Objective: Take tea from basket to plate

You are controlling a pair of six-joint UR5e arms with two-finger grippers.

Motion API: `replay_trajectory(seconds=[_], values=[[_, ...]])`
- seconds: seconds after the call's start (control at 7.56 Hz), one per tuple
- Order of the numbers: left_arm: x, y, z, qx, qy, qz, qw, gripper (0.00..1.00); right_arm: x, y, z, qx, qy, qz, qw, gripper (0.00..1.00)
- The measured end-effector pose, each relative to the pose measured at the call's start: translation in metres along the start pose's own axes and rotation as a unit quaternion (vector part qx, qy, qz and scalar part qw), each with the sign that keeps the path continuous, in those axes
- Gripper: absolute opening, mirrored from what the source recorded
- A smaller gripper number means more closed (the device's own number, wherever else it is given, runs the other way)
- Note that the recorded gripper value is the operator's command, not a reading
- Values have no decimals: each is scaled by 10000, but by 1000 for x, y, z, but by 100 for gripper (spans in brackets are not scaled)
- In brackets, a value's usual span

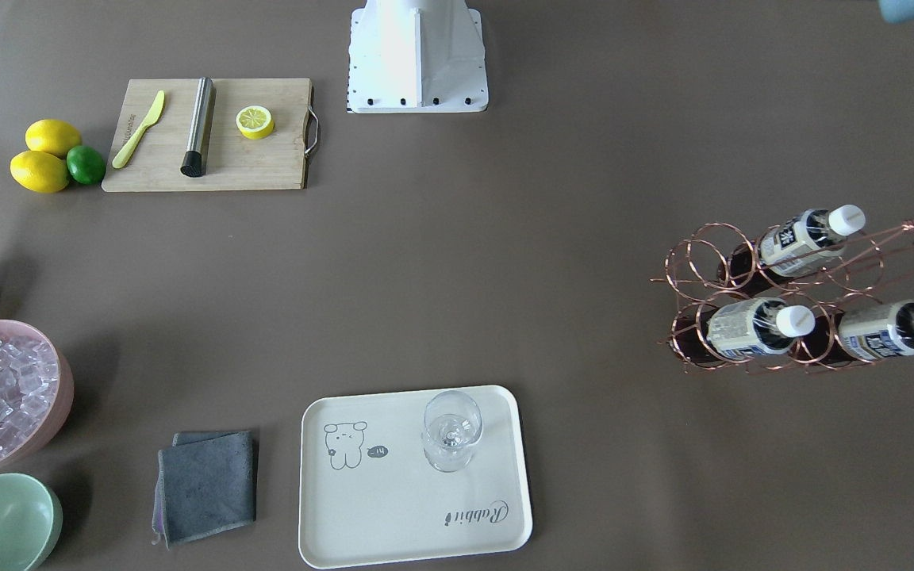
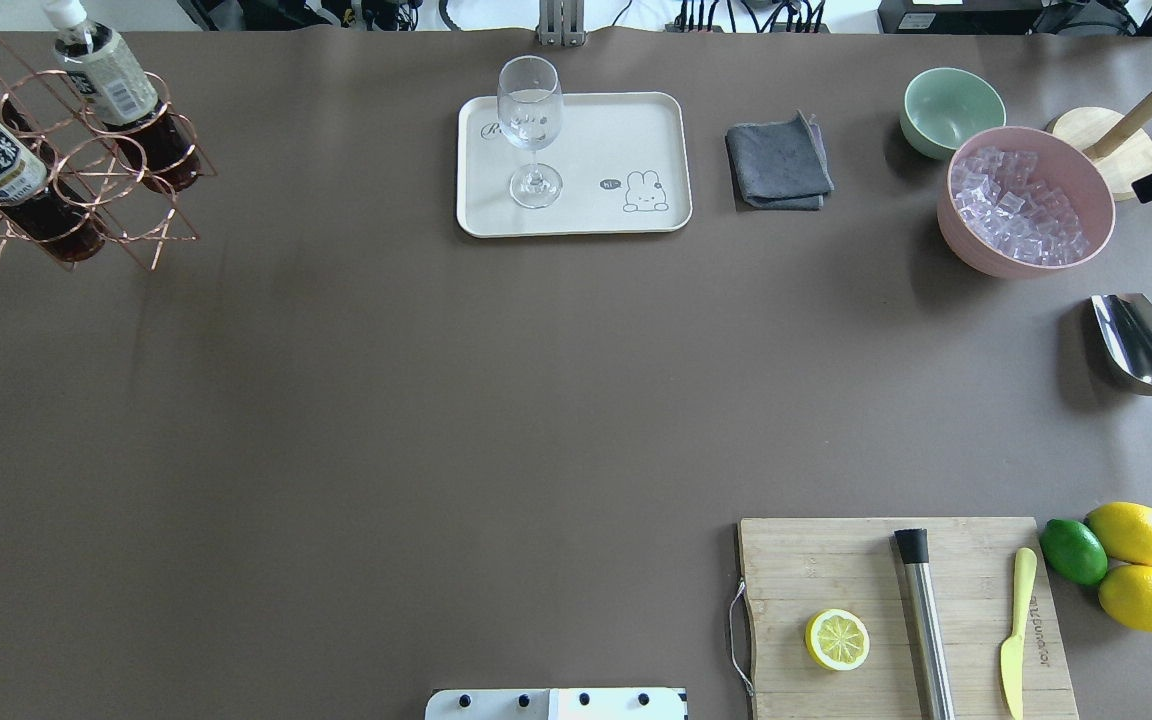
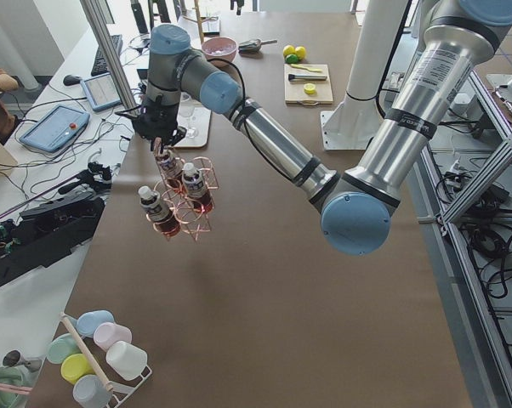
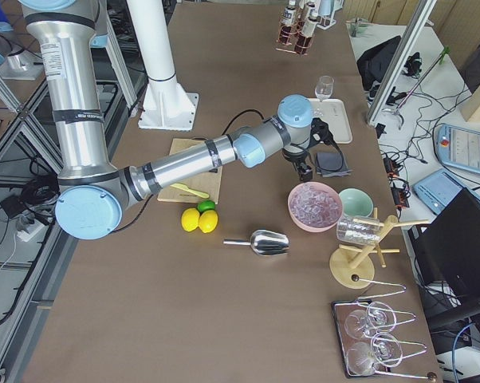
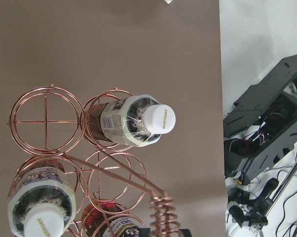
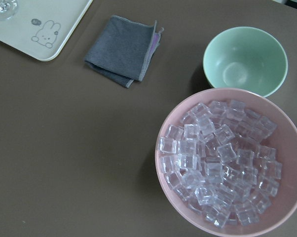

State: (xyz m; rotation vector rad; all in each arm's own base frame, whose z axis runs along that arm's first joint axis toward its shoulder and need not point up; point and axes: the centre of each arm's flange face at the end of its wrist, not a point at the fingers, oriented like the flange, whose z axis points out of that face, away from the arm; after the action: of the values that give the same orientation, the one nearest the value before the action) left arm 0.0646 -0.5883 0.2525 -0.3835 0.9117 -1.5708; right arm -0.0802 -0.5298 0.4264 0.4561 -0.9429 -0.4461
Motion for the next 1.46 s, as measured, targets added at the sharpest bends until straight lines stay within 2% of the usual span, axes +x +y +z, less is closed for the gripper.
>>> replay_trajectory(seconds=[0.13, 0.4, 0.66, 0.79, 0.93, 1.19, 1.32, 1.46], values=[[-16, 45, -3, -133, -120, -76, 9998, 0, -16, -5, 11, 132, -87, -387, 9991, 100], [-44, 126, -18, -345, -380, -349, 9981, 0, -34, -11, 29, 511, -134, -1074, 9928, 100], [-65, 188, -18, -369, -539, -720, 9953, 0, -46, -17, 30, 978, 45, -1604, 9822, 100], [-80, 219, -7, -261, -522, -780, 9952, 0, -55, -21, 31, 1245, 103, -1878, 9742, 100], [-95, 252, 1, -237, -506, -772, 9954, 0, -69, -23, 35, 1492, 33, -2198, 9641, 100], [-118, 325, 4, -344, -627, -666, 9952, 0, -119, -21, 50, 2113, -354, -3021, 9289, 100], [-128, 354, 4, -375, -658, -637, 9951, 0, -136, -25, 52, 2304, -488, -3143, 9196, 100], [-138, 377, 6, -373, -676, -613, 9951, 0, -150, -36, 49, 2458, -595, -3128, 9155, 100]])
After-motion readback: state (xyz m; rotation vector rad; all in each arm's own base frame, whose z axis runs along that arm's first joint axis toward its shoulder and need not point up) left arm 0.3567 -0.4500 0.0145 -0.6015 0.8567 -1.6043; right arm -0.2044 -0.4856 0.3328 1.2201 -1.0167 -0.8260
